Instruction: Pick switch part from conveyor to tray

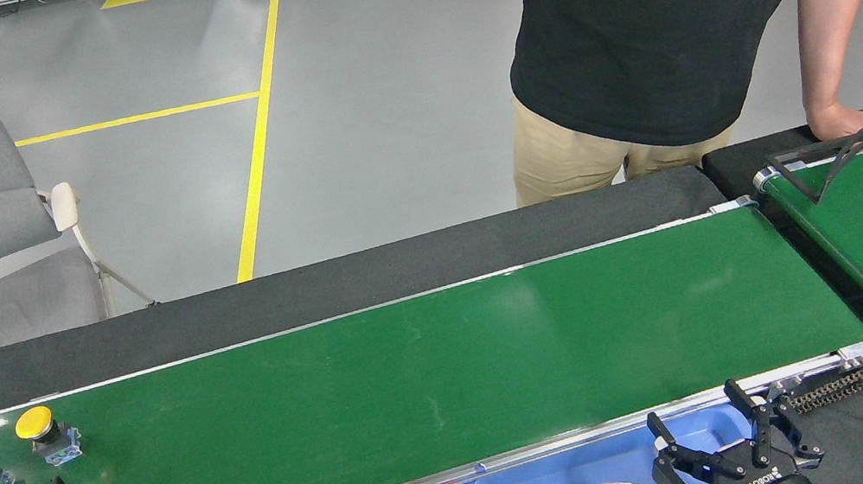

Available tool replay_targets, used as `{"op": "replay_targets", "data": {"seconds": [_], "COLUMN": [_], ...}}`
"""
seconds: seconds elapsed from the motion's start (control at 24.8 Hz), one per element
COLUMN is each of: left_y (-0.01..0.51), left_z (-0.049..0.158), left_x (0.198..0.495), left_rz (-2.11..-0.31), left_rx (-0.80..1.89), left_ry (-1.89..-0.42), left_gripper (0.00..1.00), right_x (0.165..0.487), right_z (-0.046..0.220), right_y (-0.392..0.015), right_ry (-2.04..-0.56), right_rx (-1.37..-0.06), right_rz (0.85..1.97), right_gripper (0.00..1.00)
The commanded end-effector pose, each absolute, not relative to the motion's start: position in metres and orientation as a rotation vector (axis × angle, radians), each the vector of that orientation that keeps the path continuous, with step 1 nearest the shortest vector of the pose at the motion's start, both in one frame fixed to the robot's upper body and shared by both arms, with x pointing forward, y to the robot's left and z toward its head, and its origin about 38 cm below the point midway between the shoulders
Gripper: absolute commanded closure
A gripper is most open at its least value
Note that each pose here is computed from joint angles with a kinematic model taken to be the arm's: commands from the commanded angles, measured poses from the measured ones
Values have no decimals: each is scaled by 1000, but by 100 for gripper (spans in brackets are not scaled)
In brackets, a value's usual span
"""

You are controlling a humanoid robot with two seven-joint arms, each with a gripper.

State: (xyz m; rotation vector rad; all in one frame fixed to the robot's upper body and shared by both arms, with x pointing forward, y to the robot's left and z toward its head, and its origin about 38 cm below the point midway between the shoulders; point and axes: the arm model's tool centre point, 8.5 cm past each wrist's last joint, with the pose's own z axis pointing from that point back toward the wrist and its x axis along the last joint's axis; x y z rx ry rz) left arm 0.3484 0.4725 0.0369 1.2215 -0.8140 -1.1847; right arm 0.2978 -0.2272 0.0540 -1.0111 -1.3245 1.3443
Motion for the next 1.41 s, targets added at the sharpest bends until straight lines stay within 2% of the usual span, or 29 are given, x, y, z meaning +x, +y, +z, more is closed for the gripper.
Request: {"op": "replay_targets", "data": {"seconds": [0.0, 0.32, 0.52, 0.64, 0.73, 0.81, 0.85, 0.93, 1.01, 1.17, 1.25, 1.37], "left_y": [477, 495, 518, 524, 526, 525, 524, 525, 523, 516, 500, 451], "left_z": [40, 34, 34, 32, 28, 26, 26, 26, 25, 25, 33, 48], "left_x": [361, 395, 410, 416, 415, 414, 415, 415, 415, 415, 418, 404], "left_rz": [-1172, -1113, -1016, -1005, -1000, -1000, -989, -947, -924, -936, -994, -1166], "left_rx": [1223, 1186, 1333, 1389, 1387, 1391, 1383, 1351, 1324, 1344, 1360, 1333], "left_ry": [-818, -737, -567, -474, -465, -473, -491, -534, -577, -611, -714, -983], "left_gripper": [0, 2, 7, 13, 30, 55, 65, 76, 82, 86, 86, 83], "right_x": [303, 310, 317, 320, 322, 322, 322, 322, 322, 319, 318, 319], "right_z": [63, 69, 72, 73, 75, 73, 72, 72, 71, 69, 68, 69], "right_y": [-226, -225, -212, -201, -200, -201, -201, -201, -201, -202, -202, -204], "right_ry": [-1350, -1363, -1399, -1421, -1426, -1420, -1419, -1418, -1415, -1409, -1406, -1402], "right_rx": [-1035, -1046, -1034, -1017, -1021, -1018, -1017, -1016, -1015, -1010, -1010, -1013], "right_rz": [1335, 1339, 1357, 1376, 1373, 1376, 1377, 1377, 1376, 1378, 1374, 1361], "right_gripper": [1, 1, 1, 1, 1, 1, 1, 1, 1, 1, 1, 1]}}
